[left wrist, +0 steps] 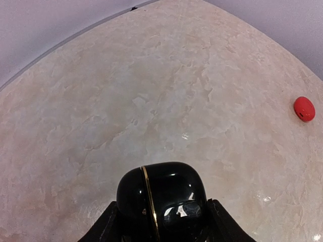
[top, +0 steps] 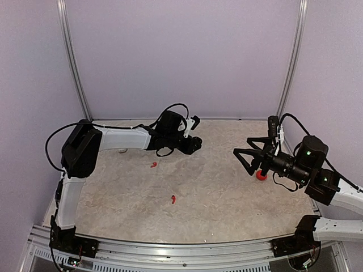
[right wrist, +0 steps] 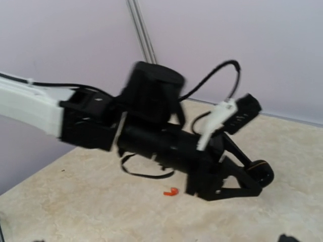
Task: Insert the wireless bluetooth earbuds into the charging case
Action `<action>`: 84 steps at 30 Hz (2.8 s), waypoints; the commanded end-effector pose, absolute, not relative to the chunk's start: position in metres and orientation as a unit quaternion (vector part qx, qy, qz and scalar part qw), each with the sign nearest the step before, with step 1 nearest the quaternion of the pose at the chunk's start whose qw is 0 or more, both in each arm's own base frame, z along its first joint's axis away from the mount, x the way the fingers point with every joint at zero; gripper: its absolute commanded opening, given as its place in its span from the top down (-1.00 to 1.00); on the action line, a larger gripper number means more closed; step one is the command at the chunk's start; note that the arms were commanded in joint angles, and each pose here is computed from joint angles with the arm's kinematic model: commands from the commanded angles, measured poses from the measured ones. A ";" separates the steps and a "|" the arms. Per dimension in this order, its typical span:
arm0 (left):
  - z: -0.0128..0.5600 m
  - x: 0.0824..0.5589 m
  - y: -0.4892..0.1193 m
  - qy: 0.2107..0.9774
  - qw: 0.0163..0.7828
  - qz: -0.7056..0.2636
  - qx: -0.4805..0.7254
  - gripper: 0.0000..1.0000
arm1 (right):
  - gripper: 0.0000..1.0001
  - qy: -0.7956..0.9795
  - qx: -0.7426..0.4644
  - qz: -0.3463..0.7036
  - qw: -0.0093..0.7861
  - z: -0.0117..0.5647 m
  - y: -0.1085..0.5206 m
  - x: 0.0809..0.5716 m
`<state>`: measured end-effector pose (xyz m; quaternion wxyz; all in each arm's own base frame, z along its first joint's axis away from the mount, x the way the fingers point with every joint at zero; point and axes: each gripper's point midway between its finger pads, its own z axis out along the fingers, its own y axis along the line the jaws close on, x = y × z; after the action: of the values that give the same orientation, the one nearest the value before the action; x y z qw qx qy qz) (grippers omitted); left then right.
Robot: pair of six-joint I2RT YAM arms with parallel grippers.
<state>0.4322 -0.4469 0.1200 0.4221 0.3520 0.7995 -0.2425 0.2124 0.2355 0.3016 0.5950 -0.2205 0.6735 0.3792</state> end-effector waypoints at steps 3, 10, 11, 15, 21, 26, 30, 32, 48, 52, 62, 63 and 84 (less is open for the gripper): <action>0.077 0.467 -0.445 0.850 0.369 -0.223 0.303 0.25 | -0.99 0.688 -0.215 0.366 0.589 0.289 0.230 0.216; 0.038 0.478 -0.439 0.876 0.329 -0.216 0.280 0.16 | -0.99 0.688 -0.221 0.367 0.586 0.284 0.233 0.217; 0.034 0.478 -0.437 0.878 0.326 -0.211 0.279 0.14 | -0.99 0.688 -0.223 0.368 0.585 0.283 0.234 0.217; 0.027 0.477 -0.433 0.882 0.318 -0.201 0.283 -0.01 | -0.99 0.689 -0.225 0.371 0.581 0.280 0.237 0.217; 0.032 0.473 -0.430 0.883 0.316 -0.196 0.287 -0.44 | -0.99 0.687 -0.227 0.373 0.580 0.281 0.237 0.216; 0.078 0.470 -0.424 0.868 0.351 -0.199 0.289 -0.81 | -0.99 0.682 -0.233 0.371 0.585 0.284 0.236 0.215; 0.125 0.467 -0.399 0.855 0.410 -0.181 0.260 -0.98 | -0.99 0.683 -0.240 0.366 0.584 0.282 0.238 0.216; 0.153 0.466 -0.378 0.846 0.447 -0.181 0.227 -0.98 | -0.99 0.682 -0.244 0.368 0.582 0.281 0.240 0.215; 0.152 0.473 -0.157 0.872 0.474 -0.089 -0.082 -0.98 | -0.99 0.674 -0.274 0.385 0.568 0.282 0.255 0.214; 0.130 0.476 -0.123 0.876 0.461 -0.061 -0.126 -0.98 | -0.99 0.675 -0.279 0.388 0.563 0.281 0.260 0.215; 0.084 0.496 -0.097 0.893 0.423 -0.029 -0.148 -0.91 | -0.99 0.678 -0.282 0.393 0.553 0.277 0.265 0.218; 0.078 0.499 -0.097 0.896 0.418 -0.030 -0.145 -0.89 | -0.99 0.679 -0.282 0.392 0.553 0.277 0.265 0.218; 0.050 0.505 -0.097 0.909 0.397 -0.012 -0.129 -0.69 | -0.84 0.840 -0.091 0.274 0.459 0.180 0.162 0.316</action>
<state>0.5025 -0.0948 0.0280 0.3775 -0.1326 0.9164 -0.0110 0.2883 0.2139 0.2281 0.5206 -0.1901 0.7738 0.3068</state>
